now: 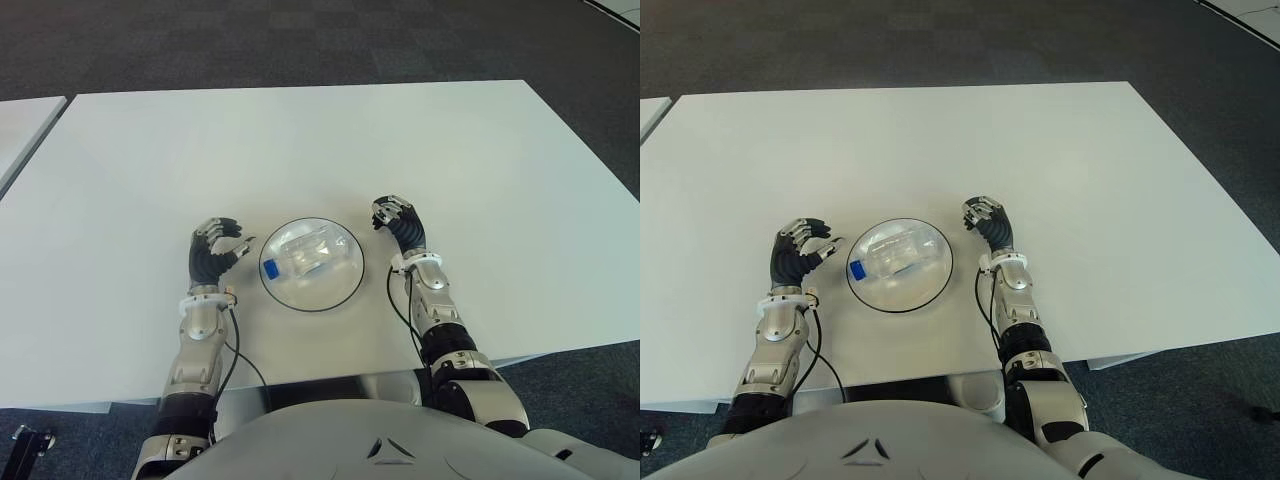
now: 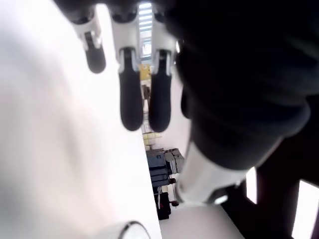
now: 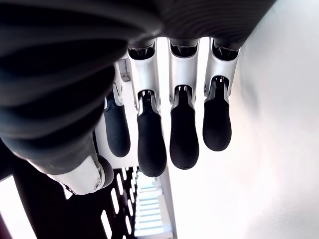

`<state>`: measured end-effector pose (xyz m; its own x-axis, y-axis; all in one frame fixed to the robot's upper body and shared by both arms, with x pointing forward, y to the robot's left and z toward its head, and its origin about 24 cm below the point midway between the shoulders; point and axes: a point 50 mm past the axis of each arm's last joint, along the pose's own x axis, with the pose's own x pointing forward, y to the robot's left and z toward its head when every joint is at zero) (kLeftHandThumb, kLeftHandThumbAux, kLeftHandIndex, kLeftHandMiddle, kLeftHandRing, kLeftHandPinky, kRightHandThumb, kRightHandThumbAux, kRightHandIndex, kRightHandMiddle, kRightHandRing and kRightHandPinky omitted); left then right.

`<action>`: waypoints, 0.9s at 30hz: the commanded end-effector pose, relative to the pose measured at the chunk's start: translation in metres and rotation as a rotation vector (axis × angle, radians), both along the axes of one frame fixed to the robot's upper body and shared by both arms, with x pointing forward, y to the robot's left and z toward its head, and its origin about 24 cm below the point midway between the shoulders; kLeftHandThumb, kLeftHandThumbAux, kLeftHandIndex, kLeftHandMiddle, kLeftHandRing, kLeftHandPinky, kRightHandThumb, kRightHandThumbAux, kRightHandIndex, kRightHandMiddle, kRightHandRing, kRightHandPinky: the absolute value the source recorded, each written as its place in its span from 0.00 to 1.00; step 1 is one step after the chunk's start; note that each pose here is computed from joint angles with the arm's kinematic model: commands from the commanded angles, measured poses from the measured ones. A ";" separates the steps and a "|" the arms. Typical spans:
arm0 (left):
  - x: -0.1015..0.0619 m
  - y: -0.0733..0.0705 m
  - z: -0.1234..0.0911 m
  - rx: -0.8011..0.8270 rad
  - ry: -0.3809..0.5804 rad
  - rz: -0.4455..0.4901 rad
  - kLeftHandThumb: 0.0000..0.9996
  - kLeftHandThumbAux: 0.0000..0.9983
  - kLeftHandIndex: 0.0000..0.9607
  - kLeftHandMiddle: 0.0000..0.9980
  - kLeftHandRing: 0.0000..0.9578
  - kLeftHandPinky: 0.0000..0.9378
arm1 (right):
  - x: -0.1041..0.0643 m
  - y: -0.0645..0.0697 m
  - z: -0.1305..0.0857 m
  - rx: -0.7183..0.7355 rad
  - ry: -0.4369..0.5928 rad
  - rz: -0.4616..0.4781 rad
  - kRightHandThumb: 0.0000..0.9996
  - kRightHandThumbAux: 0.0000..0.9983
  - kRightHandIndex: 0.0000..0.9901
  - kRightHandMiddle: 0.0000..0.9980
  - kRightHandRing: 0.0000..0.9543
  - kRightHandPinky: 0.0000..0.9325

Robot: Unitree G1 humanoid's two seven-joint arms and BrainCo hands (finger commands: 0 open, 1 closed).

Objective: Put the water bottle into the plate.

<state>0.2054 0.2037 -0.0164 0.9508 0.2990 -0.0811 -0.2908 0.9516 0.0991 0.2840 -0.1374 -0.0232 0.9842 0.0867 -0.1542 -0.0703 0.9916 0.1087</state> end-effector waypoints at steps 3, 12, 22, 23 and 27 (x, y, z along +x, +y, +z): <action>0.000 0.004 -0.010 -0.100 0.034 0.001 0.69 0.72 0.45 0.52 0.53 0.52 | -0.027 -0.002 -0.037 0.005 0.201 -0.016 0.70 0.73 0.44 0.66 0.66 0.65; -0.005 0.006 -0.023 -0.178 0.136 -0.044 0.71 0.71 0.45 0.55 0.54 0.53 | -0.027 -0.002 -0.037 0.028 0.197 -0.017 0.70 0.73 0.44 0.65 0.65 0.64; -0.008 0.005 -0.031 -0.202 0.213 -0.074 0.71 0.71 0.45 0.56 0.55 0.54 | -0.026 -0.004 -0.039 0.038 0.212 -0.019 0.71 0.73 0.44 0.63 0.63 0.63; -0.008 0.005 -0.031 -0.204 0.217 -0.075 0.71 0.71 0.45 0.56 0.55 0.54 | -0.026 -0.004 -0.039 0.038 0.212 -0.018 0.71 0.73 0.44 0.63 0.63 0.63; -0.009 0.004 -0.035 -0.202 0.228 -0.085 0.71 0.71 0.45 0.56 0.55 0.54 | -0.026 -0.005 -0.039 0.040 0.211 -0.016 0.71 0.73 0.44 0.63 0.62 0.62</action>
